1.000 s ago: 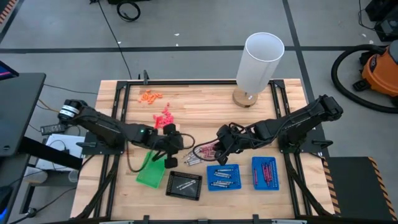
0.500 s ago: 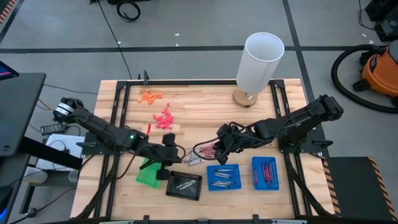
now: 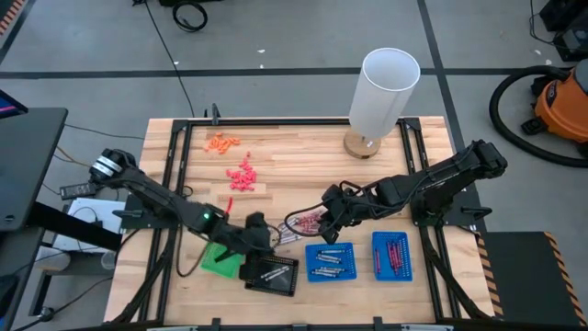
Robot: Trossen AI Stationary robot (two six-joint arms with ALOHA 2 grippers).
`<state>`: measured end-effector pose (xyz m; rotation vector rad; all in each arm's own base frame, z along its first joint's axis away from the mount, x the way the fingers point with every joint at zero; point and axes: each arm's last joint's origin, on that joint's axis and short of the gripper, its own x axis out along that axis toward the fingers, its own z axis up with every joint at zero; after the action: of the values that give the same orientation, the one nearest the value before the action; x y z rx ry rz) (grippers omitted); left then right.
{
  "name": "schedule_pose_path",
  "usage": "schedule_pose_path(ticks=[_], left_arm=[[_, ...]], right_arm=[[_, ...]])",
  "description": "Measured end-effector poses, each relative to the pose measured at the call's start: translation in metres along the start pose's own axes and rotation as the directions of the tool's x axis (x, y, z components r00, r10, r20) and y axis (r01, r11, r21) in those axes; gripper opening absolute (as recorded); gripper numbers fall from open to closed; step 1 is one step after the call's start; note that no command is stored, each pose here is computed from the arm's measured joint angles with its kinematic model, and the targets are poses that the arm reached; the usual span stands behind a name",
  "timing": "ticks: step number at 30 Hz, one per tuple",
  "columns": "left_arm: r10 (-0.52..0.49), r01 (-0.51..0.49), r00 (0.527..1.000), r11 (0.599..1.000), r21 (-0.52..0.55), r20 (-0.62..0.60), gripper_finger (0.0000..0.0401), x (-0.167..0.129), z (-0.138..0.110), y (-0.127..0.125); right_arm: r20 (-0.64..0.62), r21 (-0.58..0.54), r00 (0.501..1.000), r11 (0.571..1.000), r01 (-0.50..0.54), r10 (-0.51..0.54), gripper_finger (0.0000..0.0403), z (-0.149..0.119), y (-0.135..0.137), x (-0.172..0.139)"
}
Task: Sort crayons
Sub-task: Put the black crayon into the left blue basket
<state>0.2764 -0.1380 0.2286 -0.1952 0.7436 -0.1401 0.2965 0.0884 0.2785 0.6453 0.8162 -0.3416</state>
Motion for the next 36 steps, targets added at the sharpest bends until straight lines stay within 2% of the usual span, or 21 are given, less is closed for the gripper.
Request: schedule_pose_path(ticks=[5, 10, 13, 18, 24, 28, 36], left_arm=[[-0.023, 0.021, 0.999, 0.997, -0.069, -0.027, 0.0021, 0.025, -0.011, -0.008], [-0.048, 0.045, 0.999, 0.994, -0.103, -0.019, 0.0021, 0.04, -0.006, -0.006], [-0.06, 0.057, 0.998, 0.991, -0.118, -0.015, 0.0021, 0.046, 0.003, -0.003], [-0.08, 0.079, 0.997, 0.989, -0.128, -0.006, 0.0021, 0.064, 0.028, 0.007], [-0.076, 0.075, 0.997, 0.988, -0.134, 0.001, 0.0021, 0.09, 0.054, 0.018], [-0.056, 0.056, 0.998, 0.99, -0.127, 0.003, 0.0021, 0.103, 0.065, 0.026], [-0.036, 0.037, 0.999, 0.993, -0.109, 0.013, 0.0021, 0.126, 0.072, 0.038]], right_arm=[[-0.047, 0.059, 0.997, 0.997, 0.058, -0.056, 0.0104, -0.005, -0.005, 0.0], [-0.087, 0.139, 0.994, 0.988, 0.074, -0.063, 0.0104, -0.008, -0.007, -0.001], [-0.147, 0.181, 0.988, 0.98, 0.084, -0.057, 0.0104, -0.011, -0.008, -0.001], [-0.282, 0.243, 0.952, 0.95, 0.196, -0.124, 0.0104, -0.016, -0.02, -0.003], [-0.385, 0.205, 0.894, 0.923, 0.324, -0.228, 0.0104, -0.026, -0.031, -0.012], [-0.371, 0.187, 0.87, 0.891, 0.413, -0.325, 0.0104, -0.032, -0.038, -0.027], [-0.236, 0.252, 0.883, 0.852, 0.458, -0.405, 0.0104, -0.034, -0.051, -0.069]])
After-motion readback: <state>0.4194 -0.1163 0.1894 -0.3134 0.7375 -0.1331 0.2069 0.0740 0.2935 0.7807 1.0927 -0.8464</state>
